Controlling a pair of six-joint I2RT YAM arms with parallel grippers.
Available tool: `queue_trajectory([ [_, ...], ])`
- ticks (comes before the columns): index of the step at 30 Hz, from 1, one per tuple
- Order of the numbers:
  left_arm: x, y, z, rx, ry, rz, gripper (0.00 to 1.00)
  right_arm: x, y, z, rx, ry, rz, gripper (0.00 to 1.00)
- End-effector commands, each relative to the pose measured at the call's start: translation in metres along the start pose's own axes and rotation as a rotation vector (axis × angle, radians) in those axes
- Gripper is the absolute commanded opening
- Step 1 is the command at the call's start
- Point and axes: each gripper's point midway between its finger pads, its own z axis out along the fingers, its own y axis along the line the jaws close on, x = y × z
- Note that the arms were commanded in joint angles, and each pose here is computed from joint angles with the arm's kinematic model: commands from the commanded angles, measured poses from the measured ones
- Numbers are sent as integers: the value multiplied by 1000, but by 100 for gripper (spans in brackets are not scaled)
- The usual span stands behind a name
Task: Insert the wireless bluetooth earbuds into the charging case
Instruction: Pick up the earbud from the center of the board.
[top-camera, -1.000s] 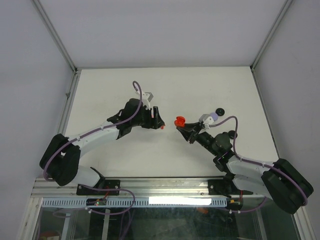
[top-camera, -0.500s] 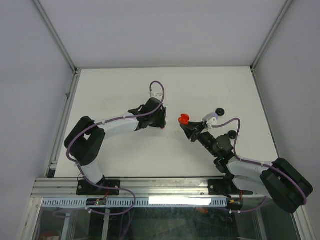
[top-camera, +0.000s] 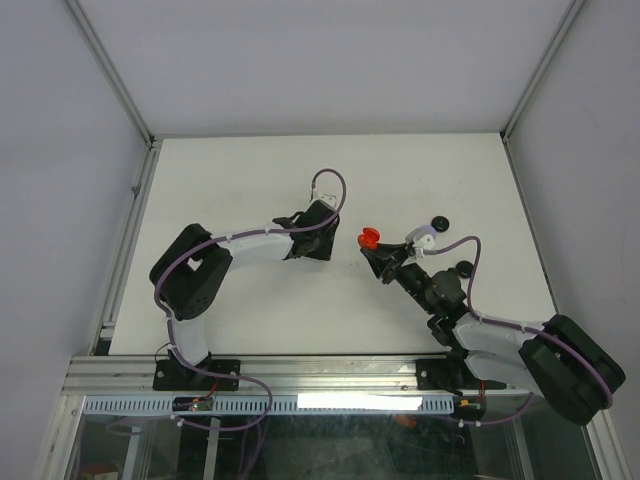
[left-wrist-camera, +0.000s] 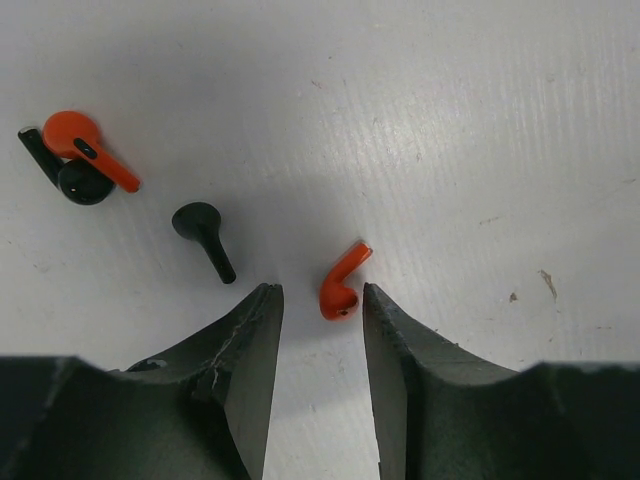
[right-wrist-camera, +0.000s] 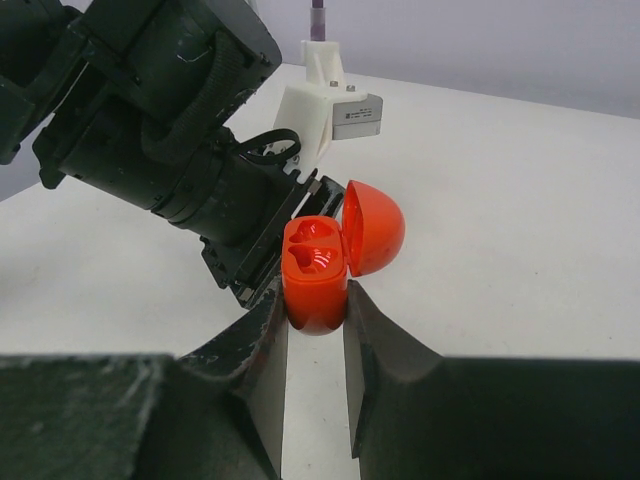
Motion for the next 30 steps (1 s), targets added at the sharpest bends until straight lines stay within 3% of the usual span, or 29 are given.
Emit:
queue_trajectory([
  [1, -22, -12, -7, 2, -57, 20, 39, -22, 1, 3, 3, -88, 7, 0],
  [9, -11, -6, -1, -48, -26, 41, 31, -22, 2, 3, -1, -90, 9, 0],
  [18, 0, -5, 6, -81, 9, 73, 30, -23, 3, 2, -3, -90, 4, 0],
  [30, -13, 5, -17, -91, -38, 167, 9, -24, 9, 5, -44, -82, -23, 0],
])
